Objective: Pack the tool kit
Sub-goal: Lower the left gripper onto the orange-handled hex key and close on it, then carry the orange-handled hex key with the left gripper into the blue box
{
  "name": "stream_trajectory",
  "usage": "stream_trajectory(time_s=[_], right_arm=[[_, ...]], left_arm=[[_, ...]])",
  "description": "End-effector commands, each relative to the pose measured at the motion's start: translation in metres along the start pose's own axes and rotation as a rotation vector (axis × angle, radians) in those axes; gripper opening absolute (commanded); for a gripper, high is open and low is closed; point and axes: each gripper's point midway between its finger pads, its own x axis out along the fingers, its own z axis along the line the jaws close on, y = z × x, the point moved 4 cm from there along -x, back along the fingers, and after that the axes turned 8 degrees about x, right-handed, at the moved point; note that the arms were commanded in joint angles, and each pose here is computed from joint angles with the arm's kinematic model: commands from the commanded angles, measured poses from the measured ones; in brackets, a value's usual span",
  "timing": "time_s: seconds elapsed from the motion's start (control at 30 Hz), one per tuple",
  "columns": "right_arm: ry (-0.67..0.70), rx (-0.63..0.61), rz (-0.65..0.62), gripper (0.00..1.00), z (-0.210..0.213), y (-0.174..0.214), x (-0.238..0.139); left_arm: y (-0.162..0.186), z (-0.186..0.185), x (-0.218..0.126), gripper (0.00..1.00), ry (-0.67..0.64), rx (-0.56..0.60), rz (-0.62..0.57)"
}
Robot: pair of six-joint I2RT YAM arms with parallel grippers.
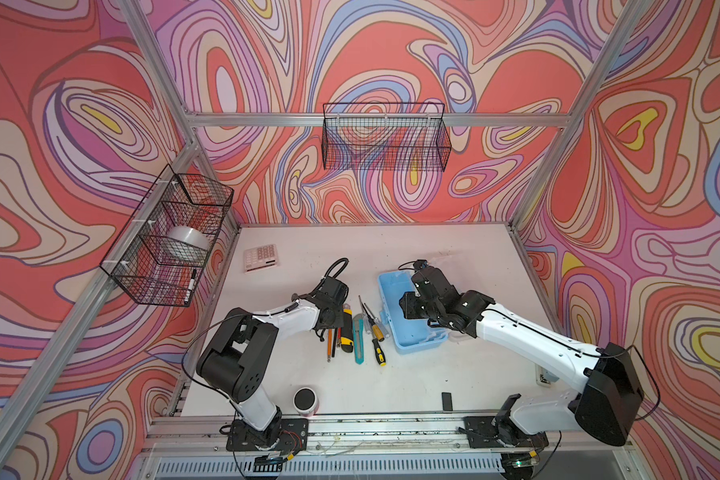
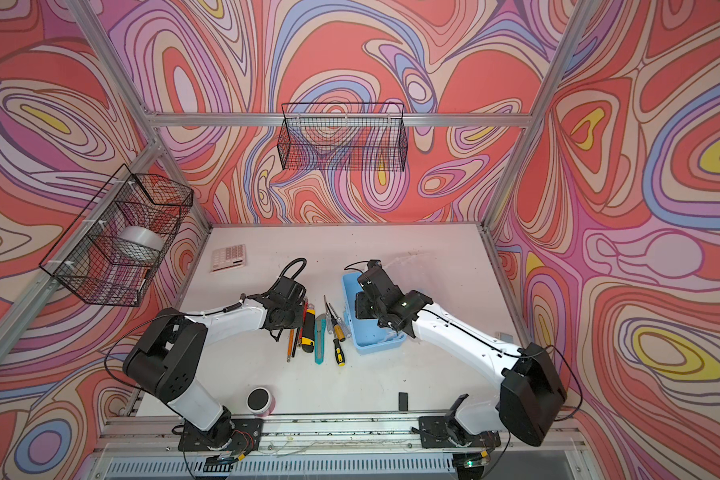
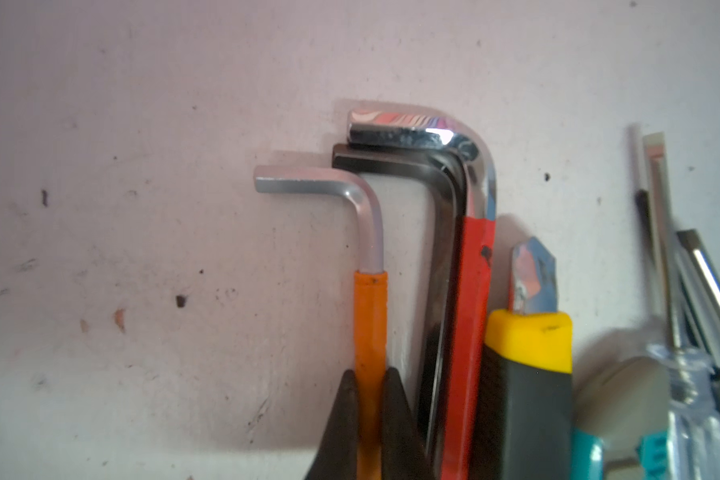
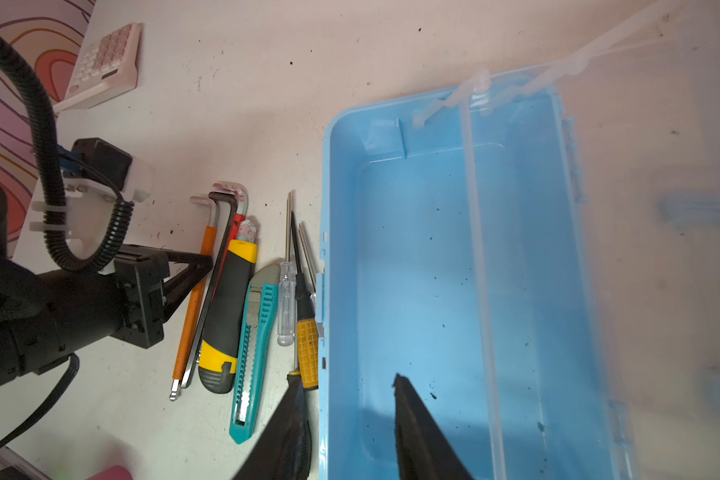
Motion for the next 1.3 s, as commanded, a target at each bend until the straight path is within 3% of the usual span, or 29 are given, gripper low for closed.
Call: stream_trajectory(time_s=[0.0,0.27,0.47,0.67,0.77,0.87,1.27], right_arm=[[0.013,-0.003,0.009,0.36,-0.002,0.004,0.008],[0.003,0.002,0.004,0.36,-0.001,0.004,0.008],[-0.016,0.008,0.005,0.36,0.001,0.004,0.007],[-0.040,0.025,-0.046,0.36,0.003,-0.004,-0.008],[-0.045,0.041,-0.105,0.35,0.001,-0.012,-0.019],[-0.047,0.053,-0.149,0.35,-0.003,-0.018,-0.028],[-0.031,0.071,-0.190,0.34,-0.015,-0.021,-0.042]], left_arm=[[0.020,0.009,0.014,0.00,-0.048,0.003,0.088],[0.003,0.013,-0.012,0.00,-0.063,0.018,0.019],[-0.010,0.007,-0.045,0.00,0.013,-0.005,-0.045],[-0.033,-0.028,-0.103,0.00,0.334,-0.164,-0.174],[-0.044,-0.057,-0.138,0.00,0.515,-0.280,-0.330],[-0.051,-0.087,-0.166,0.00,0.595,-0.316,-0.448],[-0.074,-0.159,-0.133,0.00,0.805,-0.426,-0.399]])
